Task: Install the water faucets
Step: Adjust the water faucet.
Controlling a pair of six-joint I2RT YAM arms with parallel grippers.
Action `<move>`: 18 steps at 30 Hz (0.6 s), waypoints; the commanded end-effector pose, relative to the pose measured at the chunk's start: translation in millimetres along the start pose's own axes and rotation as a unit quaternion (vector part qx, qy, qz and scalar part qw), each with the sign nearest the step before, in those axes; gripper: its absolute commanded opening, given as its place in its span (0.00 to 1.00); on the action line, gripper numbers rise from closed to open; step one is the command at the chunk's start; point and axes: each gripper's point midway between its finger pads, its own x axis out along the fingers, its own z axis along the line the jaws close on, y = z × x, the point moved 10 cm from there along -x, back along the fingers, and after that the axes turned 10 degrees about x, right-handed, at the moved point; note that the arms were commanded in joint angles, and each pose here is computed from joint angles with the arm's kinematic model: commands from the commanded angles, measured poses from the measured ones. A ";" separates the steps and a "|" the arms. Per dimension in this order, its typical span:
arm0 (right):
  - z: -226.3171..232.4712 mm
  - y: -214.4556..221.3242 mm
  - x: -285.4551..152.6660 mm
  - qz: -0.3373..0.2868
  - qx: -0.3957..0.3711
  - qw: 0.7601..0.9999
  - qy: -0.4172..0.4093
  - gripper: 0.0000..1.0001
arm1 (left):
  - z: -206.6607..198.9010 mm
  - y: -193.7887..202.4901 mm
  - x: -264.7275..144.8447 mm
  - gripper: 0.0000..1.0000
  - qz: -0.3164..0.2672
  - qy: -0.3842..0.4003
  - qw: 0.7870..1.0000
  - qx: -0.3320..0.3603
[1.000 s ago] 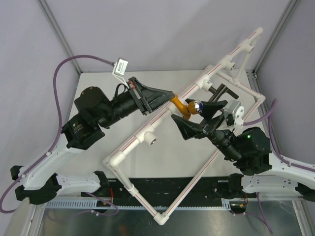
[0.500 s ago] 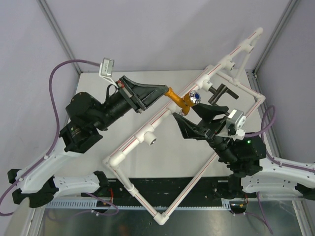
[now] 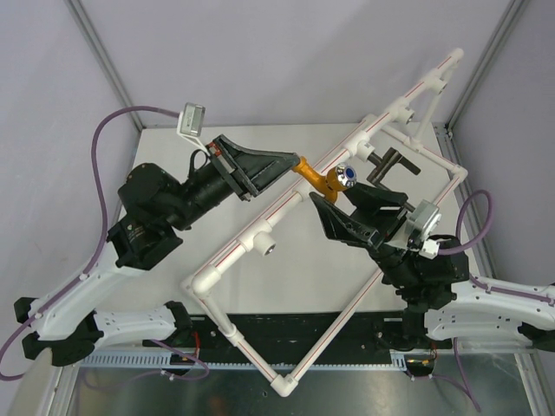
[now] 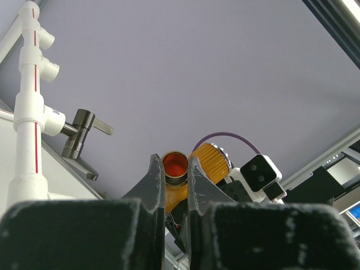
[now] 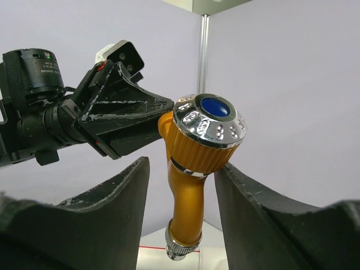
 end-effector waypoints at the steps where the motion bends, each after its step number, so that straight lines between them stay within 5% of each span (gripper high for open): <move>1: -1.4 -15.0 2.4 -0.036 -0.002 0.999 0.000 0.54 | -7.5 -7.1 0.3 0.00 -0.017 0.026 0.999 -0.009; 18: -2.7 -16.1 7.5 0.007 -0.007 1.000 0.007 0.48 | -3.2 4.5 5.8 0.00 0.014 0.037 0.999 -0.010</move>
